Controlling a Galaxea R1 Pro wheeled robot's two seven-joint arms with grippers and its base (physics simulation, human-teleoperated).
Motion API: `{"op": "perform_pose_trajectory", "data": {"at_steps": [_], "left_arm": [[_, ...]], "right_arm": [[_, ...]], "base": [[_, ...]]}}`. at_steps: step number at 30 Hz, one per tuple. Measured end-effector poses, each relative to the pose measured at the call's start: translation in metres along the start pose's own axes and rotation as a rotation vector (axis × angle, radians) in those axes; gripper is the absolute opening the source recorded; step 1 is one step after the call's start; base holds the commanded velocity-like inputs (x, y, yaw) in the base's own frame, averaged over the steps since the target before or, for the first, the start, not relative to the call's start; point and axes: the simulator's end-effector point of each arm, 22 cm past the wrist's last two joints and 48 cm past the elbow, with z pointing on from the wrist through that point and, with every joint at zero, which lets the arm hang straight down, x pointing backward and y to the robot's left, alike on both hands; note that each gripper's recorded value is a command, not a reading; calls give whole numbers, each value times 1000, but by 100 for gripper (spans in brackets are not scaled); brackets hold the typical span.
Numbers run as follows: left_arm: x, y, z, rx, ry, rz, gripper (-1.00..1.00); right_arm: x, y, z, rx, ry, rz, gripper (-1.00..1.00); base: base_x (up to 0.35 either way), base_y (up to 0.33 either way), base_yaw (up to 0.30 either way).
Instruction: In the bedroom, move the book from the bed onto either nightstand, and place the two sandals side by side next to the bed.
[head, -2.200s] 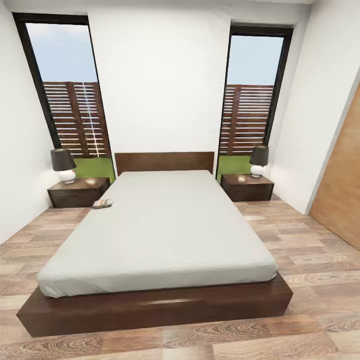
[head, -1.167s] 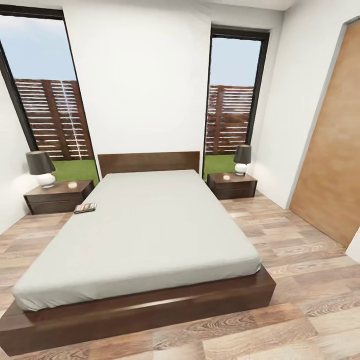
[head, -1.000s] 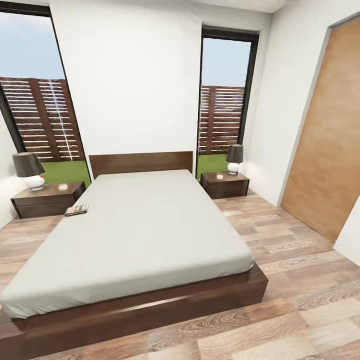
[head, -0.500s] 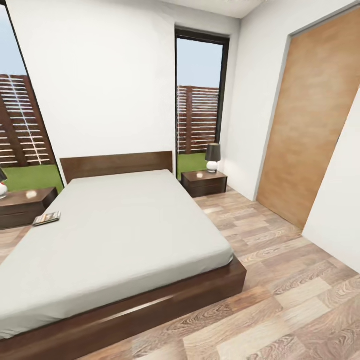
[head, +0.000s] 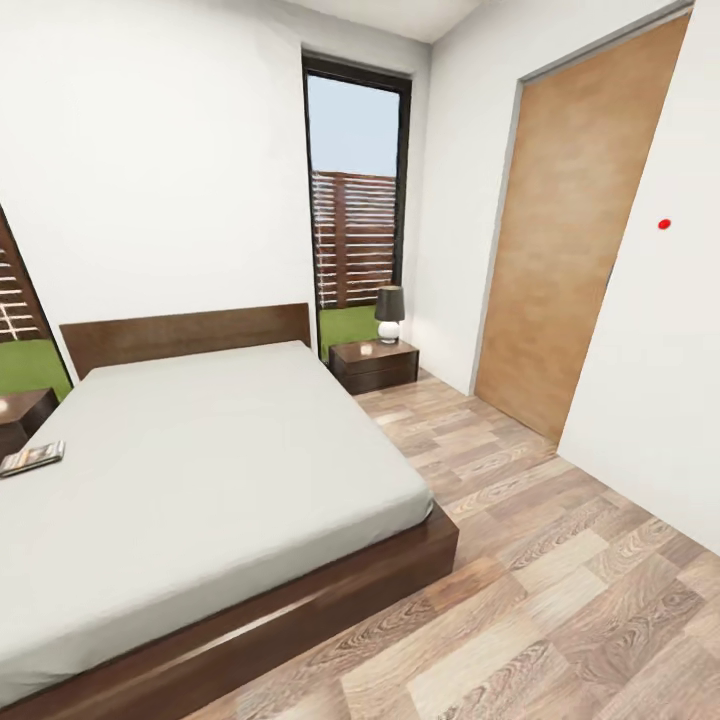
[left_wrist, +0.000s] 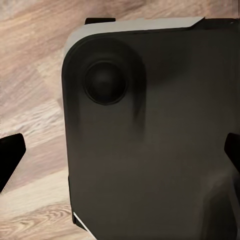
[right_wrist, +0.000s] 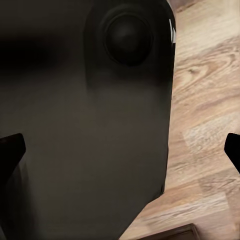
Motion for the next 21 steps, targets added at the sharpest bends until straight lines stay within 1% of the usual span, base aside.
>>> {"op": "perform_pose_trajectory", "data": {"at_steps": [8, 21], "left_arm": [[0, -1, 0, 1, 1, 0, 100], [0, -2, 0, 2, 0, 0, 100]], "right_arm": [[0, -2, 0, 3, 0, 0, 100], [0, -2, 0, 3, 0, 0, 100]], "base": [[0, 0, -241], [0, 0, -279]]}}
